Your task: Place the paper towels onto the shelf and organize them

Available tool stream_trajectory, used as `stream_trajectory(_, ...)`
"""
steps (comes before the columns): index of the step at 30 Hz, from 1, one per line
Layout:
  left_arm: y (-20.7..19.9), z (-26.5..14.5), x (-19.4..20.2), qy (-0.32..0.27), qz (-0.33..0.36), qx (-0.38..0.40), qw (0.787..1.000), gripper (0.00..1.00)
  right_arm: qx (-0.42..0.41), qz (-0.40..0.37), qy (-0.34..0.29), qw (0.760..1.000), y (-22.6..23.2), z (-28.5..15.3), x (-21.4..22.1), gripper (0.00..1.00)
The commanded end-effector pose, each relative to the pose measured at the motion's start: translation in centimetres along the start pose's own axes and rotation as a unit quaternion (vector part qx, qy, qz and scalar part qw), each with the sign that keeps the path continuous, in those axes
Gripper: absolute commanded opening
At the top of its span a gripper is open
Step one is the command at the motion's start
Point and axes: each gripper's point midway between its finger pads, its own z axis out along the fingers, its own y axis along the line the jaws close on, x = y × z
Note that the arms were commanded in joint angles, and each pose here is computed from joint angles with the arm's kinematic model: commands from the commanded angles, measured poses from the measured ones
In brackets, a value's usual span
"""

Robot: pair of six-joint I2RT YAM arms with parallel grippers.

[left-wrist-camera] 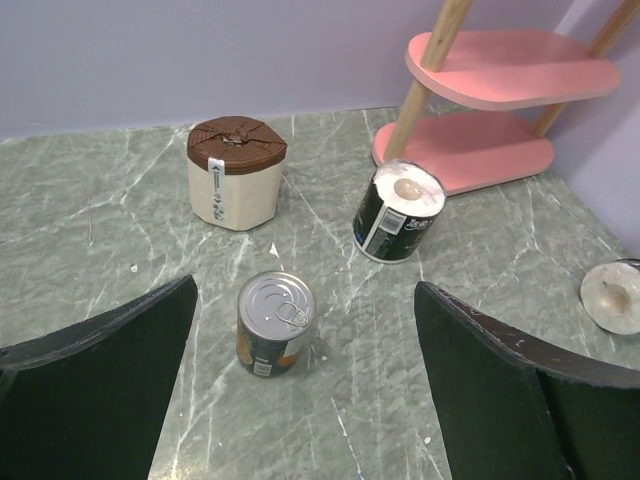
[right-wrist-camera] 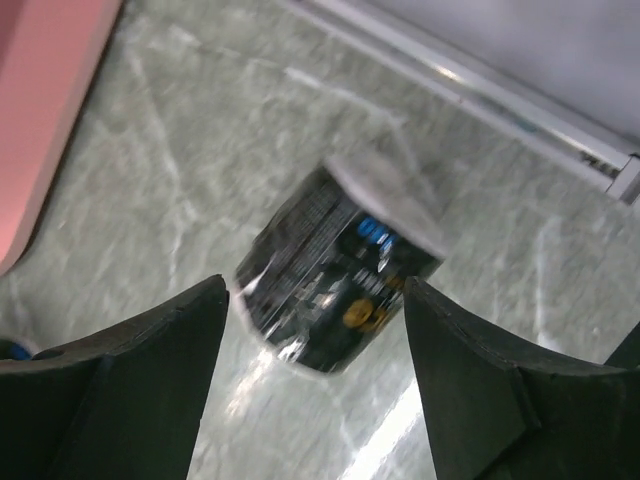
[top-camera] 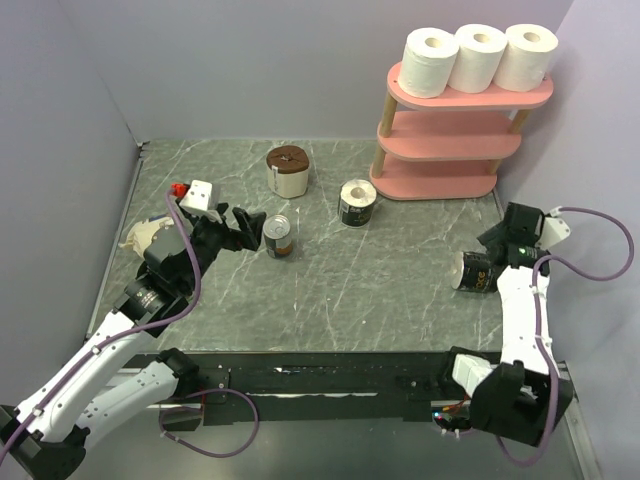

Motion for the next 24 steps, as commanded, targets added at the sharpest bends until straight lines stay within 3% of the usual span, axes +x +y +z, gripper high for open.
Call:
stream_trajectory(1,-1.1,0.1,-1.0,-0.012,-0.013,0.024,1.000,0.96,-0.061,-0.014,0.002,0.998,0.9,2.1,-0.9,0.79)
stream_trajectory(6,-0.9,0.2,-0.7,-0.007,-0.011,0.020,1.000,0.96,-0.071,-0.028,0.058,0.995,0.1,4.2,0.6,0.88)
stream_trajectory(11,-0.7,0.4,-0.4,-0.006,-0.008,0.012,1.000,0.96,-0.103,-0.023,0.072,0.992,0.1,5.3,1.2,0.93)
stream_trajectory(20,-0.5,0.8,0.1,0.004,-0.004,0.007,1.000,0.96,-0.259,-0.021,0.136,0.956,4.6,3.7,5.1,0.85)
stream_trajectory(24,-0.5,0.6,-0.3,-0.002,-0.004,0.007,1.000,0.96,-0.281,-0.047,0.162,0.945,6.6,2.6,7.8,0.85)
